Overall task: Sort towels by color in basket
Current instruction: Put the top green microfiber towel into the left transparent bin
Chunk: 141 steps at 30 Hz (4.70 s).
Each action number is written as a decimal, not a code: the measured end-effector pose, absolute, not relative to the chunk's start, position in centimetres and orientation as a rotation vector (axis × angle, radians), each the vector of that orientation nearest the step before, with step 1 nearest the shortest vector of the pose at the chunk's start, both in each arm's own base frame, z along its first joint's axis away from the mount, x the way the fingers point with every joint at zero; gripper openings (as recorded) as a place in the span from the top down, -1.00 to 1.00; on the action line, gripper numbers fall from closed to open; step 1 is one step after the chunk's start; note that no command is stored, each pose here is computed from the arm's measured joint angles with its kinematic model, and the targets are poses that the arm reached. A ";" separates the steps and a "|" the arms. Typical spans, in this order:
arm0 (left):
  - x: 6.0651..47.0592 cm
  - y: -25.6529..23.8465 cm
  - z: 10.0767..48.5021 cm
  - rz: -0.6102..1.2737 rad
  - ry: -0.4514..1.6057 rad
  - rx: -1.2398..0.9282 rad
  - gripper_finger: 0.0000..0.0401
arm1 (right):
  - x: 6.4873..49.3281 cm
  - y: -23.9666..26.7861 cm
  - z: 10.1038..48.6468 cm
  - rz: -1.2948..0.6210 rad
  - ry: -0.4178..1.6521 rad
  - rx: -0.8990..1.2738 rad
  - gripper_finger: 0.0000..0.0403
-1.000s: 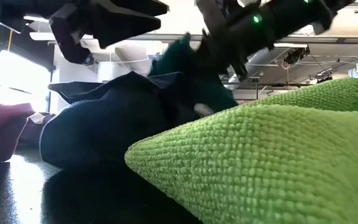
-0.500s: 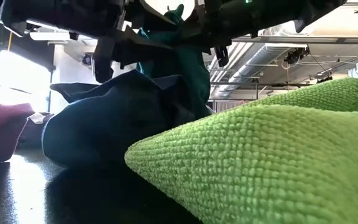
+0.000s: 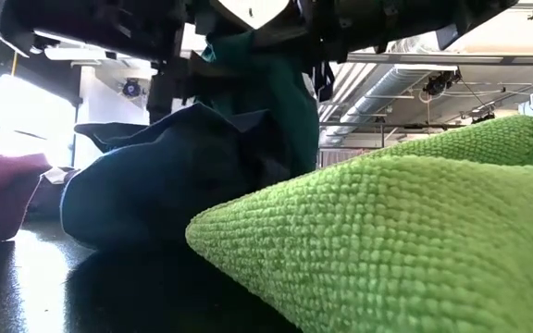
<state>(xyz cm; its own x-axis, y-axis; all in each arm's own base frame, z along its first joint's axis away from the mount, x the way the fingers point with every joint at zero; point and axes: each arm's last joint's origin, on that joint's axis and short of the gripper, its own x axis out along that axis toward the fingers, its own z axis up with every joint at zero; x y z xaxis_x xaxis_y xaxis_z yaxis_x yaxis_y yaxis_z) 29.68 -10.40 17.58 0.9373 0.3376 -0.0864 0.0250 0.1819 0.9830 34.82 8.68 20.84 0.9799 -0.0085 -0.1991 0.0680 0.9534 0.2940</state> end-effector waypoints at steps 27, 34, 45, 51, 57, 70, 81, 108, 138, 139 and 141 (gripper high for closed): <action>28.7 -9.5 15.9 0.404 0.481 0.915 0.95 | 31.0 8.7 24.5 -0.050 0.352 0.224 0.42; 27.9 -6.8 22.5 0.691 0.449 0.924 0.96 | 27.9 10.7 25.0 -0.257 0.404 0.155 0.42; 23.8 6.2 30.2 0.845 0.517 1.051 0.96 | 26.6 13.7 24.3 -0.318 0.370 0.095 0.42; 21.6 13.0 25.7 0.615 0.597 0.736 0.95 | 26.5 14.1 24.0 -0.312 0.378 0.086 0.42; 21.2 16.5 21.6 0.637 0.712 0.595 0.92 | 26.6 14.1 24.0 -0.313 0.379 0.086 0.42; 20.9 20.6 23.9 0.914 0.682 0.450 0.20 | 26.6 14.1 24.0 -0.312 0.378 0.089 0.42; 20.7 19.7 22.6 0.623 0.836 0.287 0.16 | 26.6 14.1 24.0 -0.311 0.379 0.090 0.42; 19.2 20.8 28.8 0.650 0.851 -0.264 -0.31 | 26.6 14.2 24.0 -0.309 0.380 0.090 0.42; 17.0 19.2 29.1 0.633 1.370 -0.255 -0.32 | 26.6 14.1 24.0 -0.315 0.376 0.112 0.42; 16.8 19.1 29.1 0.642 1.394 -0.251 -0.32 | 26.6 14.1 23.9 -0.316 0.376 0.112 0.42; 16.6 19.0 29.4 0.665 1.424 -0.241 -0.32 | 26.6 14.1 23.9 -0.316 0.377 0.112 0.42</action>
<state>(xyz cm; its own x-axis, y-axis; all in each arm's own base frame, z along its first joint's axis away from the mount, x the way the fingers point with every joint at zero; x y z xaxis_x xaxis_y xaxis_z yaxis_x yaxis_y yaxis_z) 16.64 19.03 29.37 0.0043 0.2802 -0.9599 -0.5567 0.7981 0.2305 26.57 14.12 23.94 0.8818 -0.2820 -0.3781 0.3233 0.9450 0.0491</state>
